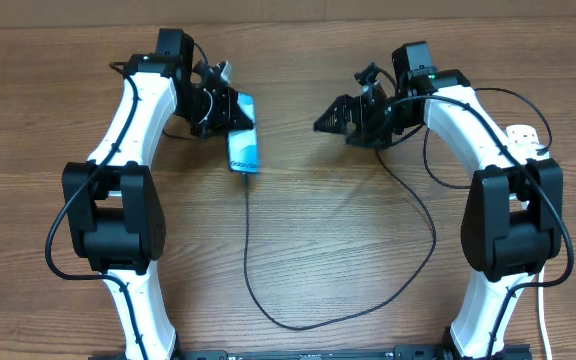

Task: Plug charger to phone and switch on socket
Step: 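Lower the phone with the plugged cable flat onto the table with both grippers, then release the phone with the right gripper and lift it away, then move the right gripper over to the white power strip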

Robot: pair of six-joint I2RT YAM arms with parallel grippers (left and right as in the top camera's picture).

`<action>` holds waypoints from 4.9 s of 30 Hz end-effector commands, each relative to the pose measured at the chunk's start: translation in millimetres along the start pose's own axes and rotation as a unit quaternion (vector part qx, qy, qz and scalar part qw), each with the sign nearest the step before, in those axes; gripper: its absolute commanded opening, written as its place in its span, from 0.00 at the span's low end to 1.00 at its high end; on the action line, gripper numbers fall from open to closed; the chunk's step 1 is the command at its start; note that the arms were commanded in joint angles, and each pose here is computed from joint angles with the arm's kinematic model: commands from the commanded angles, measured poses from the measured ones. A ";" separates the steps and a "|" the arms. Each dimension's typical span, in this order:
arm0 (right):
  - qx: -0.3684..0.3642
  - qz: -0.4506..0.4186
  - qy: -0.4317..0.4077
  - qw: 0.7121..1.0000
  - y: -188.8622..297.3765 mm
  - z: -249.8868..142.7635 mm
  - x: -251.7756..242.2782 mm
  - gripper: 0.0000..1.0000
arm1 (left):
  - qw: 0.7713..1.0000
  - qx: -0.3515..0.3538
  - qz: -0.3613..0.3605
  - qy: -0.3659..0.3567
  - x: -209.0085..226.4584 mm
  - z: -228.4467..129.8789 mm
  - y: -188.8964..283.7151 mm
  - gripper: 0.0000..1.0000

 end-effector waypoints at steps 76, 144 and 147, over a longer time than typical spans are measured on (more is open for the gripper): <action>0.025 -0.061 0.009 0.998 3.3 -7.7 9.8 1.00 | 0.986 0.020 0.164 -0.003 35.5 -38.6 -49.4 0.41; -0.220 -0.413 -0.407 0.785 285.2 -102.8 -105.6 1.00 | 0.967 -0.047 0.230 0.101 33.3 -15.2 -2.5 1.00; -0.236 -0.414 -0.438 0.762 301.7 -118.8 -121.0 1.00 | 0.967 -0.047 0.230 0.102 33.4 -15.2 -2.4 1.00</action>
Point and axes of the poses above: each gripper's point midway between its finger pads, its own y axis back along the fingers, its own x axis along the line the jaws close on, z = x × y, the point moved 9 cm from there along y, back along the fingers, and after that the axes turned 10 degrees about y, right-handed, at the moved point
